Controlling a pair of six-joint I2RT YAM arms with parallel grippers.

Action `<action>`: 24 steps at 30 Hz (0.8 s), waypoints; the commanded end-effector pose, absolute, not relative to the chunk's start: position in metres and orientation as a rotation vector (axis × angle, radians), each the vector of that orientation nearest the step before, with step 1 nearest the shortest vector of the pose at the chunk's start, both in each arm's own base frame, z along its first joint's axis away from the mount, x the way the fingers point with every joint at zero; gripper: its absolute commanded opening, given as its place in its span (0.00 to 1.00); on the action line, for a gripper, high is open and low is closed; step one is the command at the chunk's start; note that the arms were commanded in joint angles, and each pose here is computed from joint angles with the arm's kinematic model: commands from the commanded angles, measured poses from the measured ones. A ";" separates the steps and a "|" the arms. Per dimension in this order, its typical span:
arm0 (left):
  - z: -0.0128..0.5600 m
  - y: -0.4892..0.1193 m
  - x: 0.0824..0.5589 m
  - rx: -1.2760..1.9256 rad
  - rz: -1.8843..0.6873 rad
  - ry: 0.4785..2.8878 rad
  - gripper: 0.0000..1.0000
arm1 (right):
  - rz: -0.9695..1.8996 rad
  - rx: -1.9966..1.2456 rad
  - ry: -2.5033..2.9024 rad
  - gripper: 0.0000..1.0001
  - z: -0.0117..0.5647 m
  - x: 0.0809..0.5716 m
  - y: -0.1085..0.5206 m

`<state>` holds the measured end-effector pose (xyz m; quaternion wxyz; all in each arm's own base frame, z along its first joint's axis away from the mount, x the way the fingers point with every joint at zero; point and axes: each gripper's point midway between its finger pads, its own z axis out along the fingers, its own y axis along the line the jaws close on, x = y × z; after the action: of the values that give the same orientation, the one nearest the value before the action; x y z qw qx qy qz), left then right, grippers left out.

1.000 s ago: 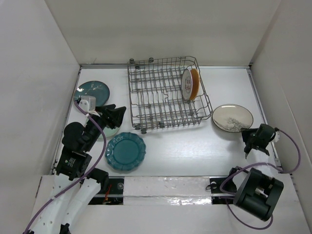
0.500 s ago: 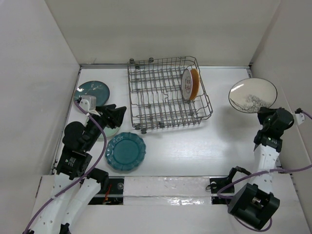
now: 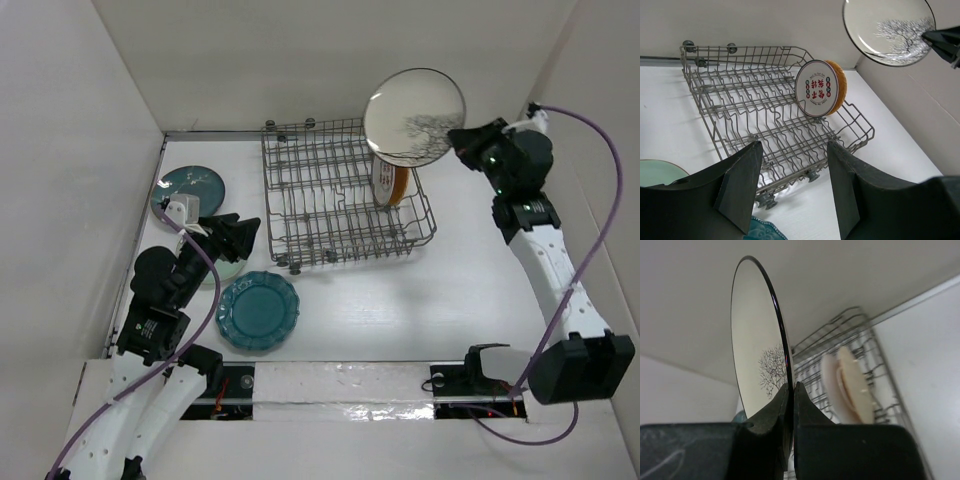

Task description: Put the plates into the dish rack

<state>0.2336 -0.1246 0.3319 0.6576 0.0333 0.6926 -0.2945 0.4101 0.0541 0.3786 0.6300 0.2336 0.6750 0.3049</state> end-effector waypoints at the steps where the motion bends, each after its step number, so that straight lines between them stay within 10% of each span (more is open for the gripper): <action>1: 0.336 -0.126 0.237 0.077 -0.671 1.543 0.51 | 0.722 0.379 1.415 0.00 0.447 0.421 0.095; 24: 0.332 -0.127 0.240 0.075 -0.665 1.558 0.51 | -0.183 0.139 1.691 0.00 0.382 0.501 0.158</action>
<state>0.2371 -0.1254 0.3280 0.6529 0.0318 0.6983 -0.2918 0.5005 0.1635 0.3096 0.5832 0.0318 0.8101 -0.0511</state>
